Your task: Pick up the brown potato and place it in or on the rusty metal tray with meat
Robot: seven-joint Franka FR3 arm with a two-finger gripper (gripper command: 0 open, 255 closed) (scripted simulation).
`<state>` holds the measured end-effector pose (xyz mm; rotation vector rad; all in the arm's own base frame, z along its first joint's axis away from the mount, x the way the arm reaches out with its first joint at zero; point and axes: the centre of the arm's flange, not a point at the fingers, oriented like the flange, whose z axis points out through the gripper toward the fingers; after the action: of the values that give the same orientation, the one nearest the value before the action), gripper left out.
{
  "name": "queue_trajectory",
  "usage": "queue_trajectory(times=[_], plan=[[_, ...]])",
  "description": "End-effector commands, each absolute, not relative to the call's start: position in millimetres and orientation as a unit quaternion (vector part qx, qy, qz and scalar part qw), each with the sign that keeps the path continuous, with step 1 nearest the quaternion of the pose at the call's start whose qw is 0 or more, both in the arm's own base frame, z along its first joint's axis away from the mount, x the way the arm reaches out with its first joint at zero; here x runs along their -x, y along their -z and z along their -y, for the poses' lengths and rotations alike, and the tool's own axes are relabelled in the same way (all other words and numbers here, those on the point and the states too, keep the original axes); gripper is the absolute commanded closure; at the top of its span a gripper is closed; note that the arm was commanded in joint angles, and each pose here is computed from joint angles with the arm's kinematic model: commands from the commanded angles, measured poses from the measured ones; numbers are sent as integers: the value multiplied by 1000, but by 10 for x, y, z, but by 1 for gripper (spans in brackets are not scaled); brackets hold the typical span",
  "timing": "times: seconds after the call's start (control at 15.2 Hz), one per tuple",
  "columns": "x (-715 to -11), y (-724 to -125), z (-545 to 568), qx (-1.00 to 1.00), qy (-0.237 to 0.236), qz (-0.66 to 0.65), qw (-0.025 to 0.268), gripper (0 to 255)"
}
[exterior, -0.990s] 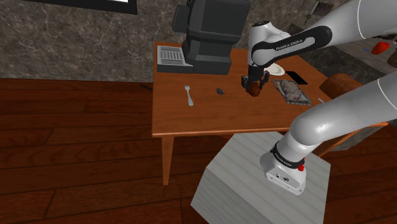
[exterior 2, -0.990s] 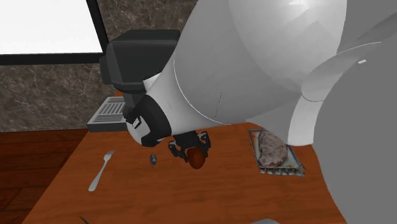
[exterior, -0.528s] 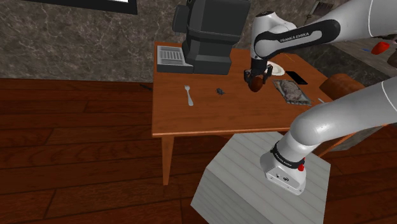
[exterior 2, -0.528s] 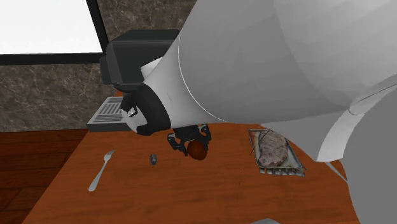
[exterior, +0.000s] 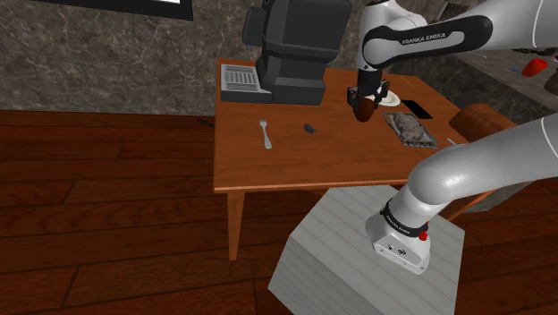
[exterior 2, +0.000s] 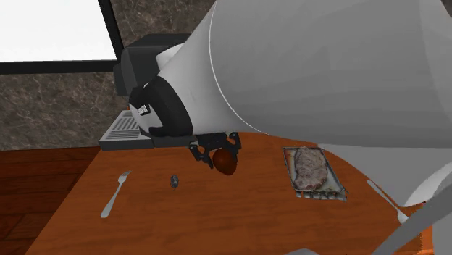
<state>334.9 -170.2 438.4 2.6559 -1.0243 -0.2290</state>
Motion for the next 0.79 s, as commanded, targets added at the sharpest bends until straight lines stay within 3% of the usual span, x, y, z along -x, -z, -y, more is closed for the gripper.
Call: queue_trajectory(times=[0.0,0.73], plan=[[-3284,-4440,1810,-921,80,355,142,255],[-2555,-4465,3065,-921,80,355,142,255]])
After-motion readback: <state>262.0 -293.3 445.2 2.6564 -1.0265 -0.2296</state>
